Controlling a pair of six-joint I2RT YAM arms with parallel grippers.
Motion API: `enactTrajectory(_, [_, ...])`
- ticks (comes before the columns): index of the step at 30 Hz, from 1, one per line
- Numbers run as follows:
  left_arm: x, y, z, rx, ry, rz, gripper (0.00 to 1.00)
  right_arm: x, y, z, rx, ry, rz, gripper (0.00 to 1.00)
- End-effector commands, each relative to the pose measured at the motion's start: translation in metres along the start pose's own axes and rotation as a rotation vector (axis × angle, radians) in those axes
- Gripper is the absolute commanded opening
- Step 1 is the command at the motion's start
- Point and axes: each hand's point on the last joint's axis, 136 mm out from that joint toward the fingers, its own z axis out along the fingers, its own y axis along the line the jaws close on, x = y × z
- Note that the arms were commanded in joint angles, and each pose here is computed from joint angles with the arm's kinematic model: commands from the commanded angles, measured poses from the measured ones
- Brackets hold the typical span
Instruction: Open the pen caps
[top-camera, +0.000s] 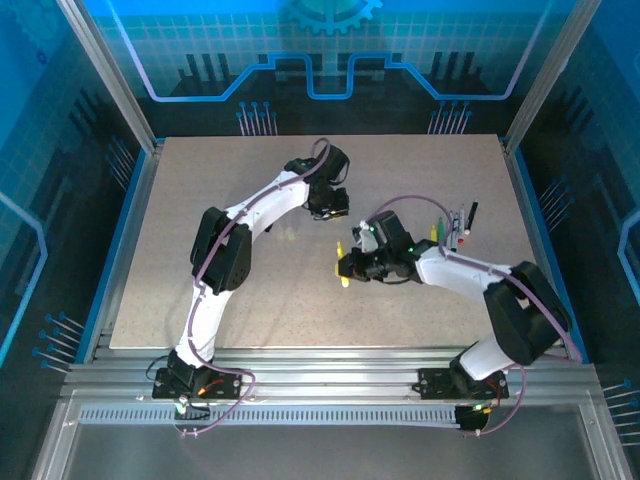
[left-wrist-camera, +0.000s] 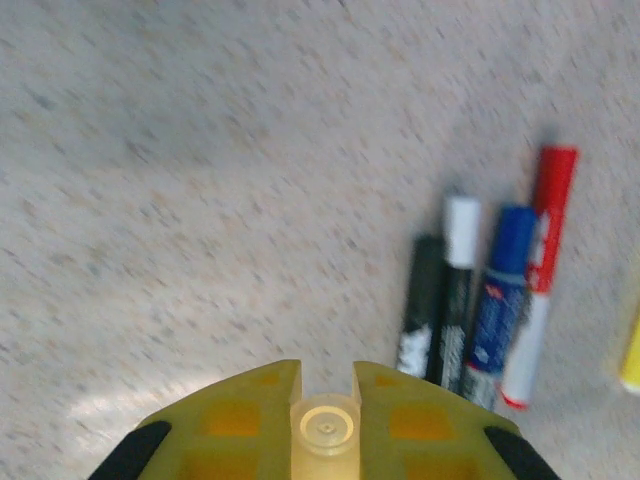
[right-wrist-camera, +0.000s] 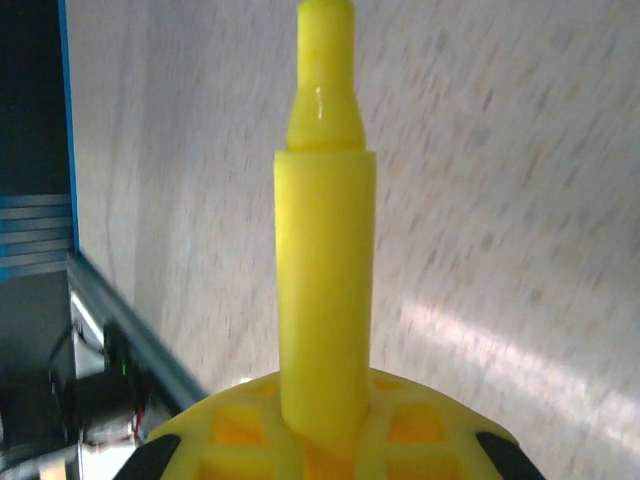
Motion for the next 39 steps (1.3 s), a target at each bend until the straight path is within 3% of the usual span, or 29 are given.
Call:
enactTrajectory(1, [-0.020,0.015,0.004,-0.045,-0.040,-0.025,0.00,0.036,-0.003,-0.013,0.006,0.083,-0.006,0.00])
enactTrajectory(6, [-0.020,0.018,0.006,-0.063,-0.035,-0.015,0.00,0.038,-0.017,-0.030,0.087,0.034,-0.017,0.00])
enactTrajectory(20, [0.010,0.080,0.014,-0.294,0.009,0.051,0.00,-0.023,-0.081,-0.067,0.438,-0.110,0.012,0.00])
enactTrajectory(26, [0.017,0.098,0.020,-0.358,0.027,0.061,0.00,-0.048,-0.093,-0.080,0.487,-0.155,0.018,0.00])
enactTrajectory(39, [0.025,0.115,0.032,-0.417,0.063,0.067,0.22,-0.061,-0.142,-0.092,0.578,-0.188,0.119,0.00])
